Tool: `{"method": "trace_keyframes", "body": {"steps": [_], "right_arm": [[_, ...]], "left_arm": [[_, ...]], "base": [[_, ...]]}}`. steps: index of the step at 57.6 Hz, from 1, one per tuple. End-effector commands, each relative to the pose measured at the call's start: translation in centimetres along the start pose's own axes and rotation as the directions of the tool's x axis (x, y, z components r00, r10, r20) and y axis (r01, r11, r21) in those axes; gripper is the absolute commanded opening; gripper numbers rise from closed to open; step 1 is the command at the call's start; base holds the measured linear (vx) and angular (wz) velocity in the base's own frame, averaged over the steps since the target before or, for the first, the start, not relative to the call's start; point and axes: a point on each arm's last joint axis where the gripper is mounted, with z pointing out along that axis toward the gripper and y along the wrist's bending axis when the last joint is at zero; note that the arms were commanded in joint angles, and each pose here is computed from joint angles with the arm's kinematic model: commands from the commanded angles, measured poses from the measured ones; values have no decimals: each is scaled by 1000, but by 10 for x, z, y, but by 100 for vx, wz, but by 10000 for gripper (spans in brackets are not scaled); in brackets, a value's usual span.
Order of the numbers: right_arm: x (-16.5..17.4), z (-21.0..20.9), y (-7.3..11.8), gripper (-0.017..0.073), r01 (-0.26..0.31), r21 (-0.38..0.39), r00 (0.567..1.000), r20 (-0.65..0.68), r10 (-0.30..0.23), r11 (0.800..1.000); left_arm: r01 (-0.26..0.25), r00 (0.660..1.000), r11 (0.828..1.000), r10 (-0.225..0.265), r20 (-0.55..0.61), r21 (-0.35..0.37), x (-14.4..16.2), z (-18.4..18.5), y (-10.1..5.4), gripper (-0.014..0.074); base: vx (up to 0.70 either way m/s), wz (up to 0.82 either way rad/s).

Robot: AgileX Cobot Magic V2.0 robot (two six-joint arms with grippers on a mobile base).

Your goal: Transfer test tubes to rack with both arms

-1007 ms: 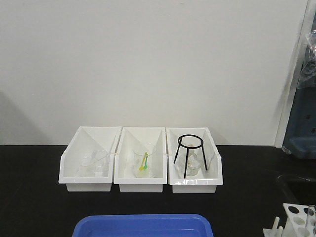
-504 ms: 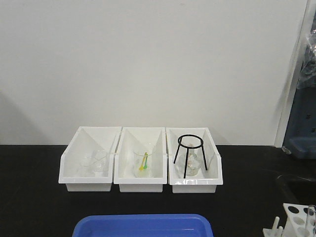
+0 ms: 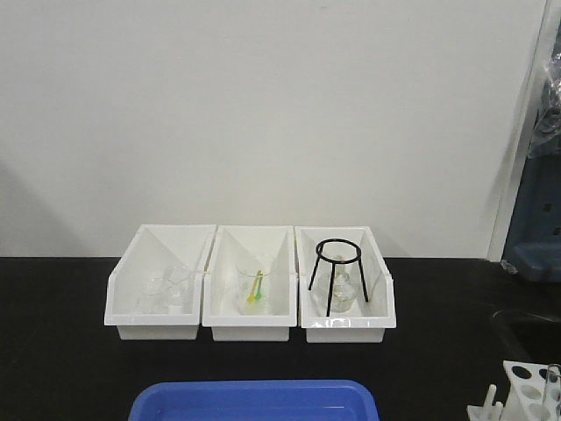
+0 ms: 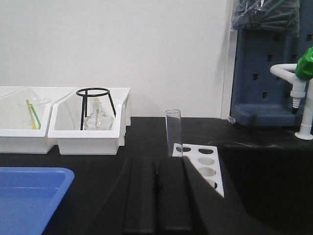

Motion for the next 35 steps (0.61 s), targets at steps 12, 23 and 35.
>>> {"method": "trace_keyframes", "body": {"steps": [12, 23, 35], "right_arm": [[-3, -1, 1, -12, 8, -5, 997, 73, -7, 1000], [-3, -1, 1, -11, 8, -5, 997, 73, -7, 1000], [-3, -1, 1, -8, 8, -5, 997, 73, -7, 1000]], "left_arm": [[5, 993, 1000, -6, 115, 8, -17, -3, -1, -6], [5, 993, 1000, -6, 115, 8, -17, -3, -1, -6], [5, 993, 1000, -6, 115, 8, -17, -3, -1, -6]], "base": [[0, 0], [0, 0], [0, 0]]}}
